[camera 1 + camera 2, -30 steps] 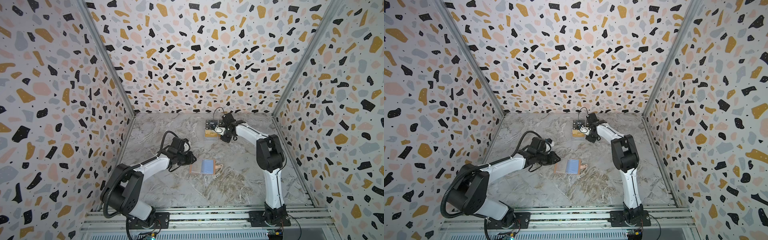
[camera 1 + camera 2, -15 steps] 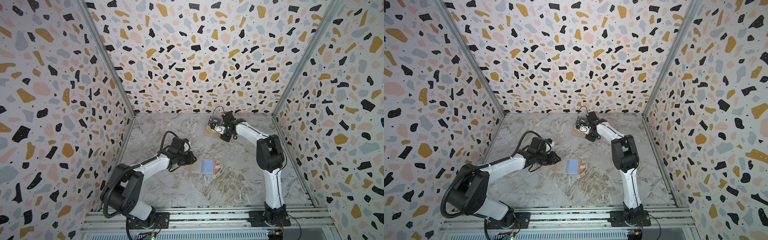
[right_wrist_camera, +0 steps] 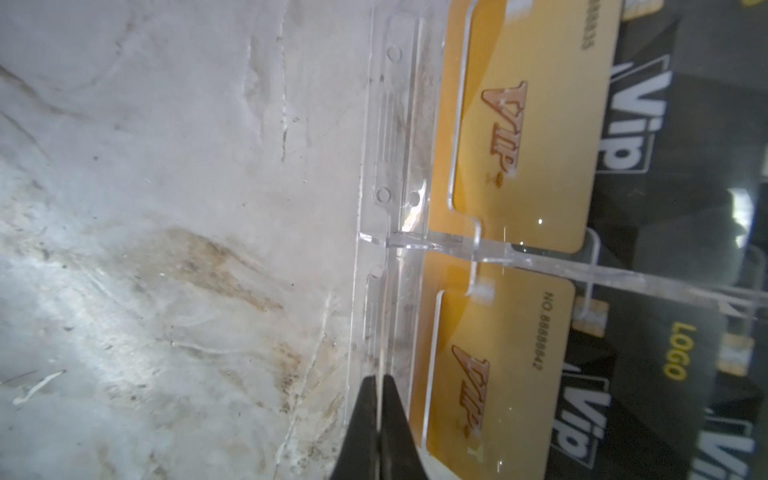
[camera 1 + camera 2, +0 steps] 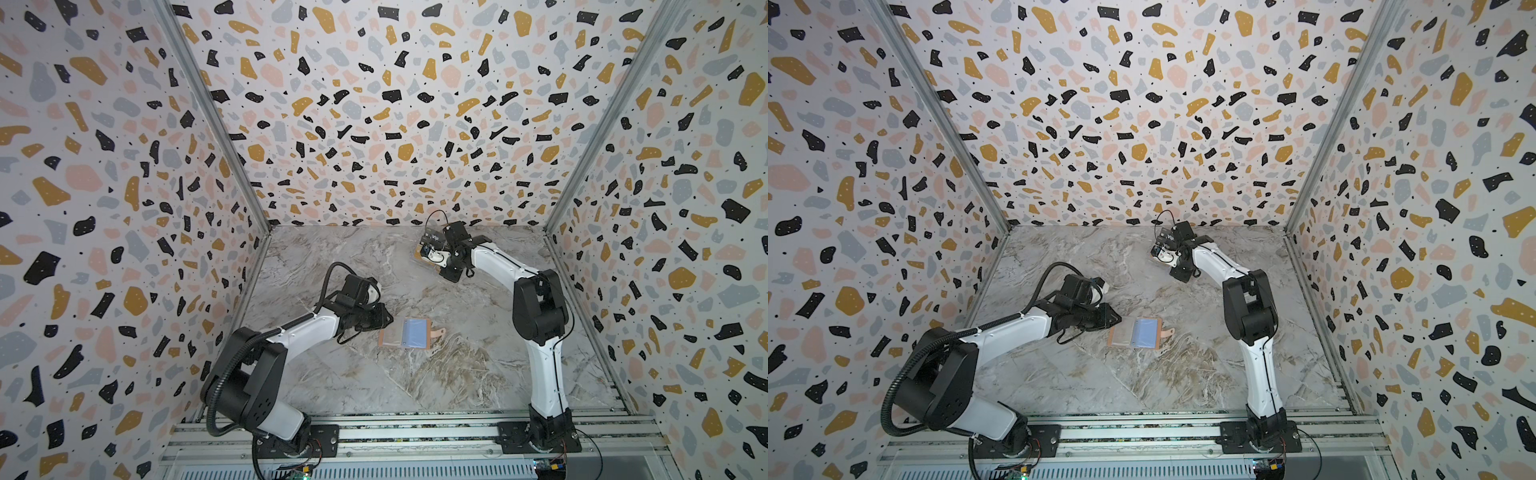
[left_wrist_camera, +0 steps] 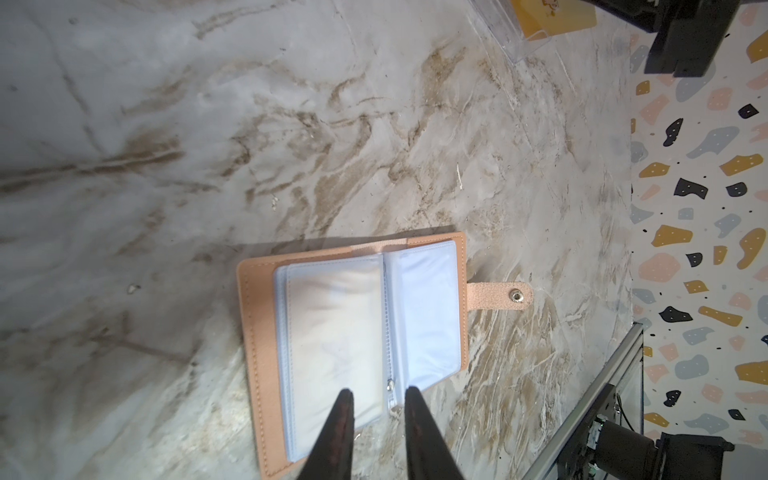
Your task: Put the credit cards into the card holder
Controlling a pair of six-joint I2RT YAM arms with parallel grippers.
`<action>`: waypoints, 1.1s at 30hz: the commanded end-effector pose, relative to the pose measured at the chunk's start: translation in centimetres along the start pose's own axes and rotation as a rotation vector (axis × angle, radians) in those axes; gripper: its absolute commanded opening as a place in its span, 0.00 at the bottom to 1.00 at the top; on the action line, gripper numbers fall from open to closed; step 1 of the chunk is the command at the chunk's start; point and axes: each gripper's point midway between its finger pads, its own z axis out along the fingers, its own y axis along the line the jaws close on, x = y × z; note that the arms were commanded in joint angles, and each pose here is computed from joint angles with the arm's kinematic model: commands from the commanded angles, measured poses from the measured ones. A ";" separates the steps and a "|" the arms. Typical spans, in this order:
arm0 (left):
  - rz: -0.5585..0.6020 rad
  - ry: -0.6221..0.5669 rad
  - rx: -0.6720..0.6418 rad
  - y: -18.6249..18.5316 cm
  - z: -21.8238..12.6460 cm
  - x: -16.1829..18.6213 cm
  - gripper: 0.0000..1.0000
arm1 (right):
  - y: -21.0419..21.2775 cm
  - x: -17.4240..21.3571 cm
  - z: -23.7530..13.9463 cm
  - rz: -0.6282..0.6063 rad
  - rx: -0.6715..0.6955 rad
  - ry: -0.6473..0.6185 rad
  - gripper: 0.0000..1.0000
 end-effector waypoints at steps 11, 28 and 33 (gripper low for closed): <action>0.050 -0.221 -0.254 3.0 -2.9 -4.0 0.24 | 5.4 -8.3 -13.7 0.330 -0.263 -0.502 0.00; 0.112 -0.147 -0.113 0.9 1.0 -0.8 0.13 | 23.3 -8.0 -11.2 0.942 -0.893 -0.635 0.00; 0.118 -0.122 -0.092 0.7 2.0 0.0 0.08 | 22.5 -6.6 -9.3 1.047 -0.860 -0.638 0.00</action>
